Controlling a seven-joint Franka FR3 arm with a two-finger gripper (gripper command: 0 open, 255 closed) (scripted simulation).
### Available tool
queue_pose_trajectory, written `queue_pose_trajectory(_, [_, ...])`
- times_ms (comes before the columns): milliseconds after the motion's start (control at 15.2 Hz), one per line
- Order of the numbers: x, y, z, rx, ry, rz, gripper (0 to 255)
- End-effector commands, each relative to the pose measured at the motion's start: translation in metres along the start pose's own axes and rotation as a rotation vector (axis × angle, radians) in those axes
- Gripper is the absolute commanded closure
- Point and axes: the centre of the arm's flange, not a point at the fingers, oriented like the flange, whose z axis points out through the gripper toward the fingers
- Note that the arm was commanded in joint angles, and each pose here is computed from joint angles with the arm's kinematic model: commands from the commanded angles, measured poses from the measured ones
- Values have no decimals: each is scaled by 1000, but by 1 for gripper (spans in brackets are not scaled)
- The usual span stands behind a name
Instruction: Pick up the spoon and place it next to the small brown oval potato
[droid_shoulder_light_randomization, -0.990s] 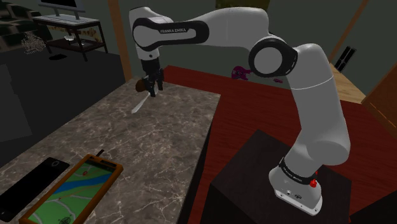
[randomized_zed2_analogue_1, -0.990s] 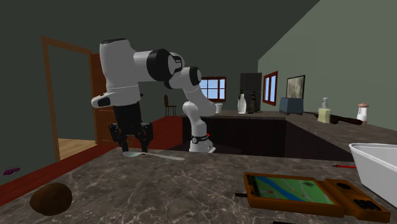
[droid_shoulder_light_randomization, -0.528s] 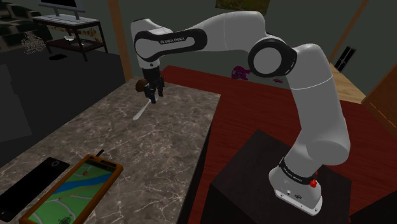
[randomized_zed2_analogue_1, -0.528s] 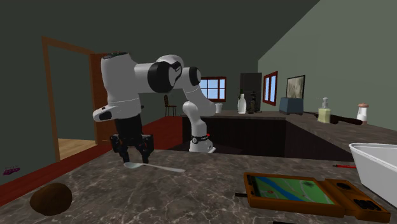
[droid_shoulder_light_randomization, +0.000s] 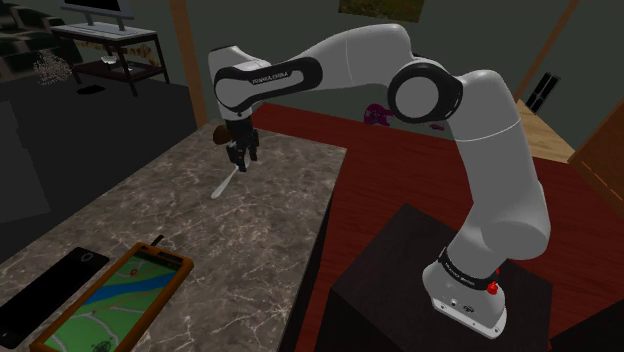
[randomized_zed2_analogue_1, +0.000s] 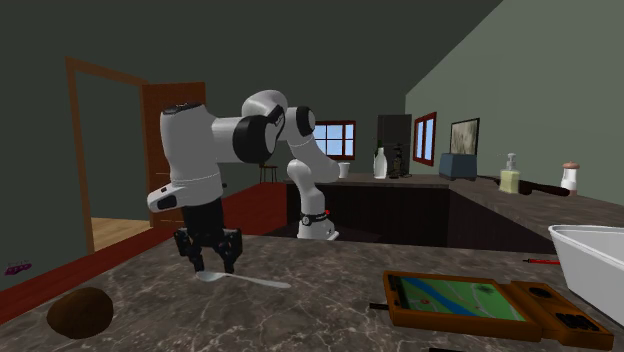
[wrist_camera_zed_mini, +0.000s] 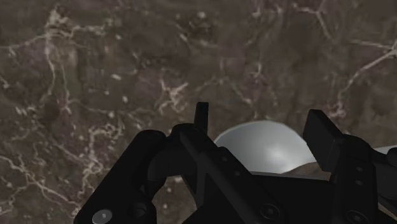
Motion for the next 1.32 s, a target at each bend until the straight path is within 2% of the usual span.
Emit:
queue_pose_trajectory(0, [0, 0, 1, 0, 0, 0, 255])
queue_pose_trajectory(330, [0, 0, 1, 0, 0, 0, 255])
queue_pose_trajectory(396, [0, 0, 1, 0, 0, 0, 0])
queue_pose_trajectory(726, [0, 0, 1, 0, 0, 0, 0])
queue_pose_trajectory(990, [0, 0, -49, 0, 0, 0, 0])
queue_pose_trajectory(1254, [0, 0, -49, 0, 0, 0, 0])
